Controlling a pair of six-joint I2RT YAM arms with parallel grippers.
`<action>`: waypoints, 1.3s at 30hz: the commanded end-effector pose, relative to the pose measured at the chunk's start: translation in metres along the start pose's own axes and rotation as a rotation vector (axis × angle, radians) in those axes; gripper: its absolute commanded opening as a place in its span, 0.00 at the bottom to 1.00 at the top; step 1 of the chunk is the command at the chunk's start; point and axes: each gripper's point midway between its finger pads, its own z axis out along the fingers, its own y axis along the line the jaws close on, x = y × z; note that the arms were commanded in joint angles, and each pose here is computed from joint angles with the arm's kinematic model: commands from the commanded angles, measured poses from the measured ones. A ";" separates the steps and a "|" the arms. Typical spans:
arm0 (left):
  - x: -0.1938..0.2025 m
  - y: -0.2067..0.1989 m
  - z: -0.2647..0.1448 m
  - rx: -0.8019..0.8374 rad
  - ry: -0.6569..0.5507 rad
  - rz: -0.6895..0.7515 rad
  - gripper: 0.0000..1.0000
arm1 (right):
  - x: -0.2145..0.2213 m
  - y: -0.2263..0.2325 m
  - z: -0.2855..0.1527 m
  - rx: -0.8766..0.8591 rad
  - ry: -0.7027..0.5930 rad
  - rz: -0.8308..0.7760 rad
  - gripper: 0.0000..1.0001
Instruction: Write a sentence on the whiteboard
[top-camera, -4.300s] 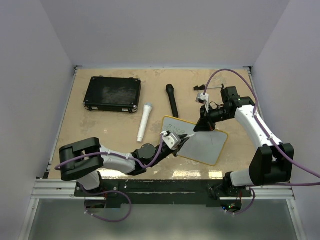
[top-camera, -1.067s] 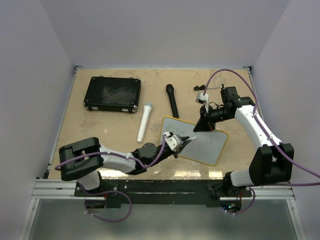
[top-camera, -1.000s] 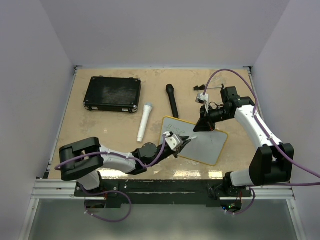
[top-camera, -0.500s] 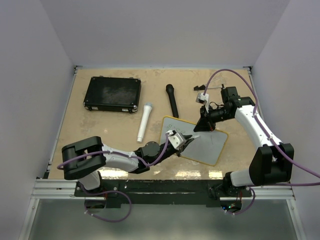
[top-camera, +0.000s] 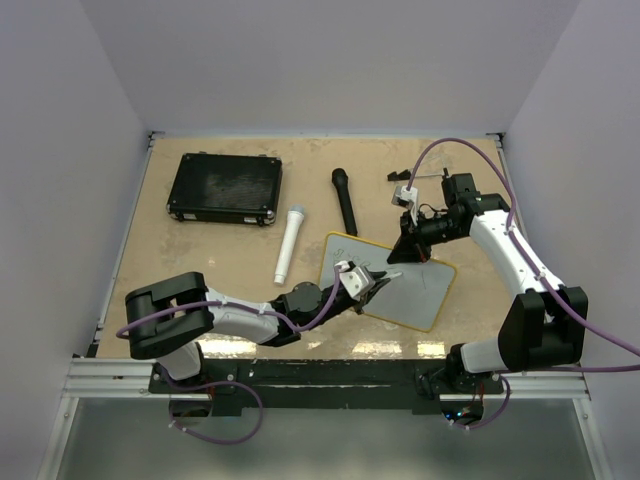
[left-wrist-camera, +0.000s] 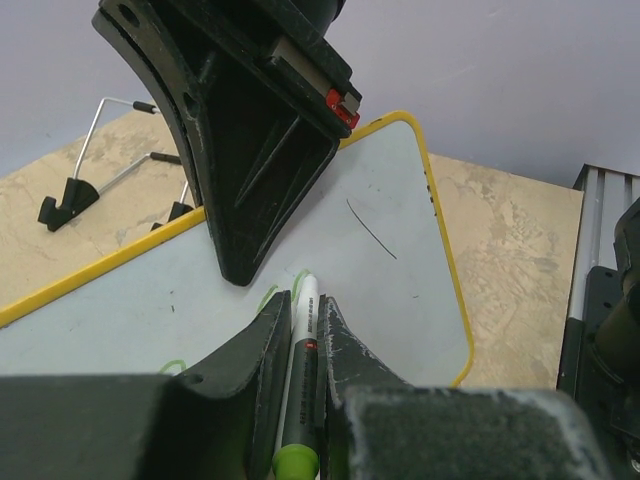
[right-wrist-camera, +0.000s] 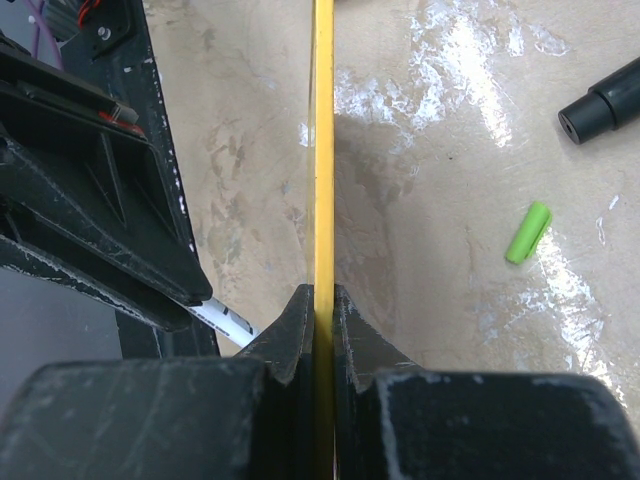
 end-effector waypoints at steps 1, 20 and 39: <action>-0.002 0.004 0.002 -0.004 -0.010 -0.011 0.00 | -0.011 0.002 -0.002 -0.008 -0.048 -0.087 0.00; 0.006 0.014 -0.014 -0.056 0.024 -0.040 0.00 | -0.012 0.002 -0.002 -0.009 -0.047 -0.089 0.00; -0.019 0.022 -0.008 -0.080 -0.045 -0.001 0.00 | -0.011 0.002 -0.002 -0.008 -0.046 -0.086 0.00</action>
